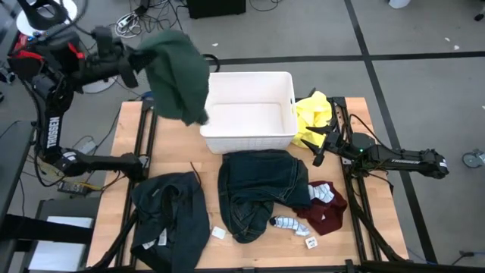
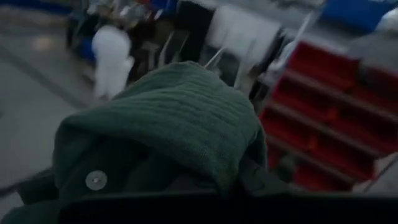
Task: Sort clothes
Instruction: Put the dark green shirt into the white laundry bin
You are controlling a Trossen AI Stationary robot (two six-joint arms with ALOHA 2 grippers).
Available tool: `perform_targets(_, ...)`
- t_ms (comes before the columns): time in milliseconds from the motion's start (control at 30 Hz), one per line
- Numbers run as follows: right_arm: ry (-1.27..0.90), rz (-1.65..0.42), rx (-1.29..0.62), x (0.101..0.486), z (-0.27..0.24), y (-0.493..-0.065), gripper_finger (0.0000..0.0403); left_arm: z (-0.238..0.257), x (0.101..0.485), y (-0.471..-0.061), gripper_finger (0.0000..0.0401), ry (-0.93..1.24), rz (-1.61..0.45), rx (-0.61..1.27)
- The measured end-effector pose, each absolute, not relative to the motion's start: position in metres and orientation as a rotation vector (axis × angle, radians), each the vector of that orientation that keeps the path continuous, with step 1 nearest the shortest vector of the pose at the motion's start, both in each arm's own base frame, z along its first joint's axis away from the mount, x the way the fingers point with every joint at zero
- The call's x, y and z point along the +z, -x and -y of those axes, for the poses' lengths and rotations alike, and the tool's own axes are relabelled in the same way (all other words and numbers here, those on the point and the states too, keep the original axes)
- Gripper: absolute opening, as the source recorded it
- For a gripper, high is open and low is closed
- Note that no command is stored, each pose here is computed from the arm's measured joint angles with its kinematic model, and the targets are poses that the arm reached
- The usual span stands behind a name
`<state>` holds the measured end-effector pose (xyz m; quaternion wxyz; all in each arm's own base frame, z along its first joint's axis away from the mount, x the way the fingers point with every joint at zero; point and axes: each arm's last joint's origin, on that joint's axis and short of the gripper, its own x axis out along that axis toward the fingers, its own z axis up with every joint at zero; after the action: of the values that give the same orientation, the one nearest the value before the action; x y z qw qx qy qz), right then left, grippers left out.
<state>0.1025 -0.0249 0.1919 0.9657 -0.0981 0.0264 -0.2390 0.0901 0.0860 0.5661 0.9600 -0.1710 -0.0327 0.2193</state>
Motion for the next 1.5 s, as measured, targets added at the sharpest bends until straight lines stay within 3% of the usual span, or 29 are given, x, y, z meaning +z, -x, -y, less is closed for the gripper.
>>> perform_targets(200,0.198,-0.053,-0.483,0.192,0.025,-0.102,0.0245,-0.106,0.574,-0.112,0.0006,0.368,0.136,0.31)
perform_targets(633,0.198,-0.053,-0.484,0.192,0.025,-0.102,0.0245,-0.15,0.553,-0.152,0.0006,0.434,0.028,0.271)
perform_targets(1000,0.198,-0.053,-0.484,0.192,0.025,-0.102,0.0245,-0.168,0.51,-0.18,0.0006,0.44,-0.282,0.269)
perform_targets(1500,0.198,-0.053,-0.484,0.192,0.025,-0.102,0.0245,-0.175,0.447,-0.25,0.0013,0.246,-0.714,0.353)
